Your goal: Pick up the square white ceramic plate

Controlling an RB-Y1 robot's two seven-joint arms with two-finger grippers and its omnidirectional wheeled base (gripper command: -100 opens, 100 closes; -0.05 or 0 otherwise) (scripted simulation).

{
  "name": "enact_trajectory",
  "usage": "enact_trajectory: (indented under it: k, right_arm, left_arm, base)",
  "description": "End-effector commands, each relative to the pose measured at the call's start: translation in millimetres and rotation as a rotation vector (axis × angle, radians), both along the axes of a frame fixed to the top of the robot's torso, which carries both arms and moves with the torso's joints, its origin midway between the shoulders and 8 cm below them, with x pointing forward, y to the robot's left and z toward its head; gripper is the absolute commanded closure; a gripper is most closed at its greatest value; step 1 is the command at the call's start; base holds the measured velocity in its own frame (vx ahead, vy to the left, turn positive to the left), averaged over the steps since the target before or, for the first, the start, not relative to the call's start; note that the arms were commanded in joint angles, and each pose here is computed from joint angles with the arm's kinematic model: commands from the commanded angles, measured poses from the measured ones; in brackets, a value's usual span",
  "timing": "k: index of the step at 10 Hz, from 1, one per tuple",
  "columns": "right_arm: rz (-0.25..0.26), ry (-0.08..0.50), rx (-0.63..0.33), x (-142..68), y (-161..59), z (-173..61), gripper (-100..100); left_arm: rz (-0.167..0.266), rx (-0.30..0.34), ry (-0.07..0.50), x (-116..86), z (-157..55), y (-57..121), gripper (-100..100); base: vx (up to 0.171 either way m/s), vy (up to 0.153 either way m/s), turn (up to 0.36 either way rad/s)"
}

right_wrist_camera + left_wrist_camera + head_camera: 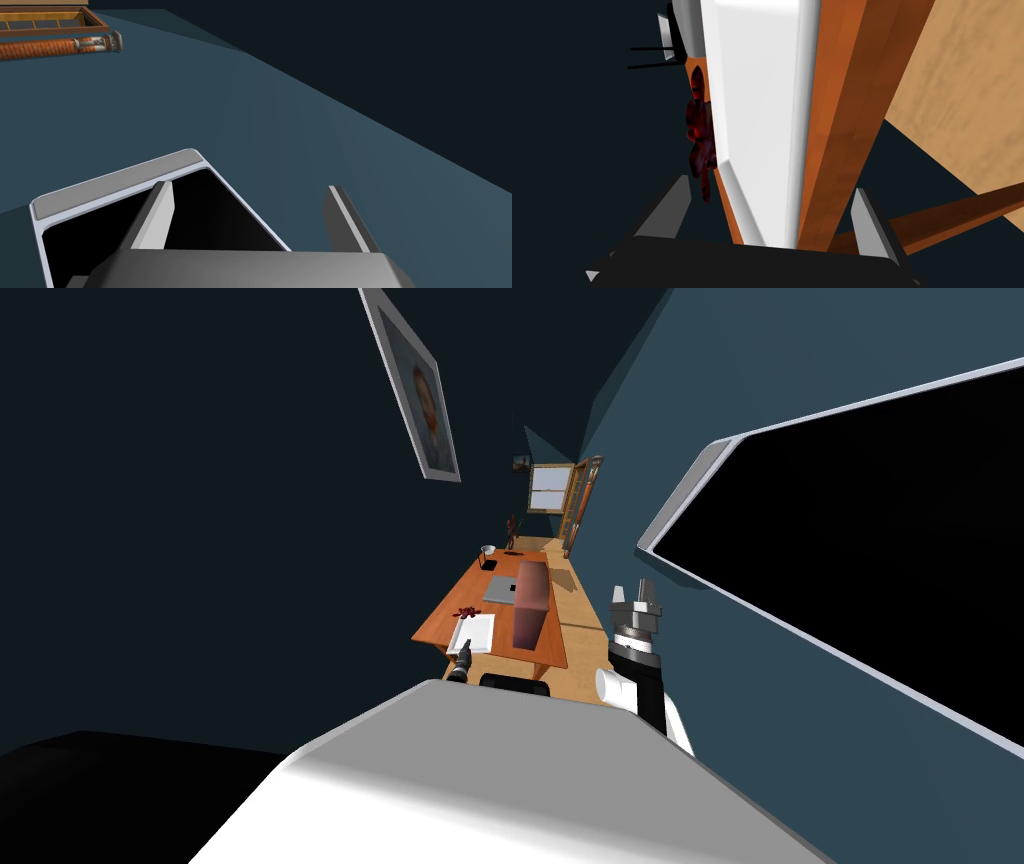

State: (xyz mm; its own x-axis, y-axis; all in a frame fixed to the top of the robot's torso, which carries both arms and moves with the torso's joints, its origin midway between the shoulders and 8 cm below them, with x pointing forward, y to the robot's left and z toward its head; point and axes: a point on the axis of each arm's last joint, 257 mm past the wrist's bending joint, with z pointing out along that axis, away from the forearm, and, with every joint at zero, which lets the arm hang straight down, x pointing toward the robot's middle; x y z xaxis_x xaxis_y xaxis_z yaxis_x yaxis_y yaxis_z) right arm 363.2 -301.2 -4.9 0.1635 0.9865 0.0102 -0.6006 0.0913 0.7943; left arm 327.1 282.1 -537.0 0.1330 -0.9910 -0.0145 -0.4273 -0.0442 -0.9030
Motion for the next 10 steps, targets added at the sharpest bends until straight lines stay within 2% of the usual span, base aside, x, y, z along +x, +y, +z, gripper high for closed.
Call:
enact_trajectory:
  k: [1,5,6,7,9,10]
  right_arm:
    - [0.000,0.000,0.000,0.0,0.0,0.0,0]
    - [0.000,0.000,0.000,0.0,0.0,0.0,0]
    - [0.000,0.000,0.000,0.0,0.0,0.0,0]
    - [0.000,0.000,0.000,0.0,0.0,0.0,0]
    - [0.000,0.000,0.000,0.1,0.1,0.1,0]
    - [0.000,0.000,0.000,0.1,0.1,0.0,0]
  left_arm:
    - [0.000,0.000,0.000,0.0,0.0,0.0,100]
    - [0.003,-0.003,0.013,-4.6,-4.0,-0.1,100]
    - [0.003,-0.004,0.014,-4.9,-4.2,-0.1,0]
    - [-0.004,0.000,0.001,10.9,3.7,1.6,100]
    - [-0.004,0.001,0.000,11.7,4.9,3.2,100]
    - [-0.005,0.001,0.003,12.0,4.6,3.4,0]
  base:
    - [0.000,0.000,0.000]
    - [-0.002,-0.001,0.002]
    - [0.000,0.000,0.000]
    - [-0.076,-0.021,0.062]
    - [-0.102,-0.024,0.022]
    - [-0.011,-0.003,0.000]
